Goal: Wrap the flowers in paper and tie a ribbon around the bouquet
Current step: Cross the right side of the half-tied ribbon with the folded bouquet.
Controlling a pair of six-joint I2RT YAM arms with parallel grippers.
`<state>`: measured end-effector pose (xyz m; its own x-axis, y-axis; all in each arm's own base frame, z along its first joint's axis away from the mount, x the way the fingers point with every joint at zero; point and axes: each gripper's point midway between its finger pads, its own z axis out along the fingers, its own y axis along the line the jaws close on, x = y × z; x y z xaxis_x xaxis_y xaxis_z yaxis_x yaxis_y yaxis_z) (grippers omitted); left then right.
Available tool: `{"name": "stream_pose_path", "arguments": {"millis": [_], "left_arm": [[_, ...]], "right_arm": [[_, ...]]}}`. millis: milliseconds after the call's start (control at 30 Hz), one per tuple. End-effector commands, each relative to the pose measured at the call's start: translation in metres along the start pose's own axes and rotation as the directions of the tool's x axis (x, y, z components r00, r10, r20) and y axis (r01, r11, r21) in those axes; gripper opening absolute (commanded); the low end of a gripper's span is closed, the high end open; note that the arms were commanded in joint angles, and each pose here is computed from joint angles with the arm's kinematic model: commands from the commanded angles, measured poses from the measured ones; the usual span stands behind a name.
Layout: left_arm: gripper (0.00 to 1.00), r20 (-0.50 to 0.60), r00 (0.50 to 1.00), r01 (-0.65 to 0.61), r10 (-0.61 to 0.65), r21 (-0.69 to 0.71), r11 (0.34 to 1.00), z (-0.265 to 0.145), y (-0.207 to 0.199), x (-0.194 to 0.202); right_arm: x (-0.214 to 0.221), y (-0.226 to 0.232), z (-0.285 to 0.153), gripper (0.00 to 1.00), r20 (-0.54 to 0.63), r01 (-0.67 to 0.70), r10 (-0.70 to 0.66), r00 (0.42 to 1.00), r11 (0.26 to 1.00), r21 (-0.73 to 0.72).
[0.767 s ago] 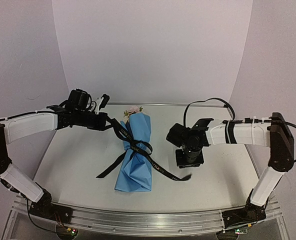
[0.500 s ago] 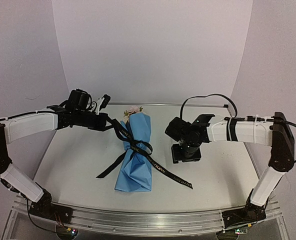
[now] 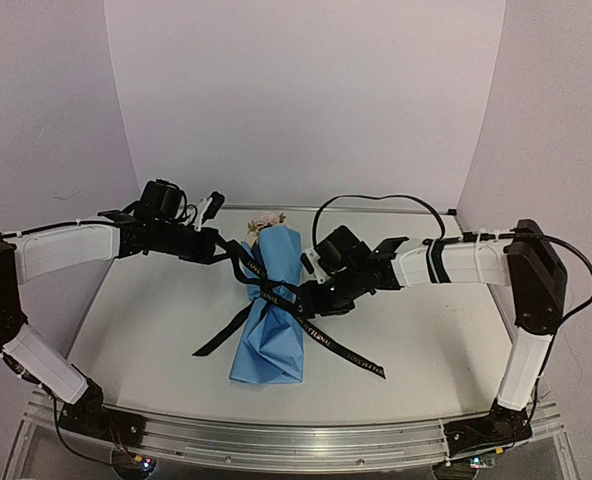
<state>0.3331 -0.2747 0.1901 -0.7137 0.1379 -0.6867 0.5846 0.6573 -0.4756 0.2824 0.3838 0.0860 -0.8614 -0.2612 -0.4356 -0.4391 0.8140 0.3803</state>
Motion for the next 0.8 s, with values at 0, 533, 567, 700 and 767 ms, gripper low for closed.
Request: {"name": "stream_pose_path", "arguments": {"millis": [0,533,567,700,767], "left_arm": [[0.0,0.043,0.998,-0.05,0.049,0.027,0.998,-0.005,-0.01,-0.022],[0.0,0.037,0.998,-0.042,0.041,0.018,0.999,-0.002,-0.007,-0.023],[0.0,0.037,0.998,-0.042,0.041,0.018,0.999,-0.002,-0.007,-0.023],[0.0,0.037,0.998,-0.043,0.042,0.014,0.999,-0.003,-0.007,-0.023],[0.0,0.036,0.998,-0.043,0.042,0.014,0.999,-0.003,-0.007,-0.023]], "right_arm": [[-0.008,-0.001,0.015,0.57,0.032,0.033,-0.03,0.999,0.995,-0.094],[0.03,-0.031,0.047,0.51,-0.048,-0.033,0.027,0.998,0.991,-0.129],[0.031,-0.031,0.048,0.51,-0.05,-0.035,0.029,0.998,0.99,-0.135],[0.031,-0.029,0.049,0.45,-0.05,-0.043,0.036,0.998,0.988,-0.146],[0.031,-0.029,0.047,0.38,-0.048,-0.048,0.041,0.998,0.987,-0.15]]}}
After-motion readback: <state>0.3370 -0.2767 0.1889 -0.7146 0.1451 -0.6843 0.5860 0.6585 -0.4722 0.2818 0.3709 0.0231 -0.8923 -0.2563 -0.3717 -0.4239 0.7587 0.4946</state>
